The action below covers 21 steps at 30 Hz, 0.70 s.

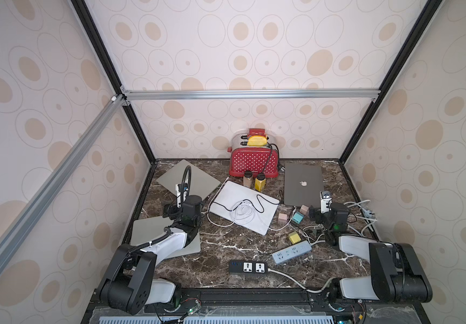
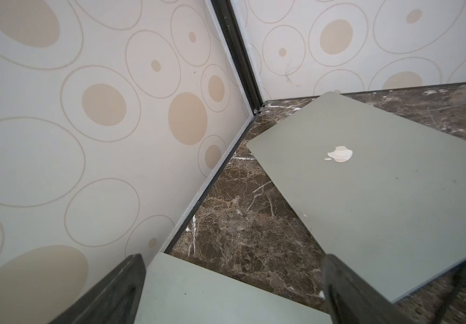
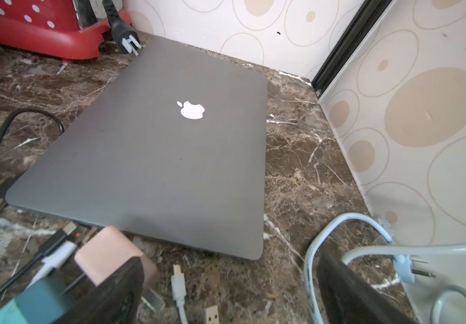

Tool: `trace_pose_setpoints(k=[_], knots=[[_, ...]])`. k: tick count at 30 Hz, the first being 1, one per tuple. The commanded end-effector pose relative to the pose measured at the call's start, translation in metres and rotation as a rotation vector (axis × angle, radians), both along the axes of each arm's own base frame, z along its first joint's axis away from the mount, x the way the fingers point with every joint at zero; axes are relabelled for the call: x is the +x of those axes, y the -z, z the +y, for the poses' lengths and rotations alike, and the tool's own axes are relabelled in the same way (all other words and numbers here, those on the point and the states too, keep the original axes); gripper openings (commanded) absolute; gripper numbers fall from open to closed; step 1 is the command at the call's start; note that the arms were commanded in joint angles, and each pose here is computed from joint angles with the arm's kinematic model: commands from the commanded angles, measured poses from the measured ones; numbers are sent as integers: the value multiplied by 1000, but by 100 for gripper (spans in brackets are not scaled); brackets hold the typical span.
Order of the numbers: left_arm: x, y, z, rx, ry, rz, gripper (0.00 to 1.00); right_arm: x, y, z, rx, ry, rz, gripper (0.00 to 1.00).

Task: Unplug the laptop charger
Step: Reset both arms

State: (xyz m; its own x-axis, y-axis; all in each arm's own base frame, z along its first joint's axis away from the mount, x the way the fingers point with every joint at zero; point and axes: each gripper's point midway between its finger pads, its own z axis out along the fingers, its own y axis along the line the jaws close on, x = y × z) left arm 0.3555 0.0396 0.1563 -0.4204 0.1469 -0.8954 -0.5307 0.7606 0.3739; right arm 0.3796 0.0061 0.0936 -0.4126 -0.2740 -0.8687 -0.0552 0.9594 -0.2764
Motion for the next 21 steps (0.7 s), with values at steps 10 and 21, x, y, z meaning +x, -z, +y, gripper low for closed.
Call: trace_pose_setpoints(k=[10,21], knots=[[24,32,10,-81,168,-92,99,16,9,-18,25,88,-23,100],[36,57,22,-253,243,-41,99,14,8,-23,22,118,-25,100]])
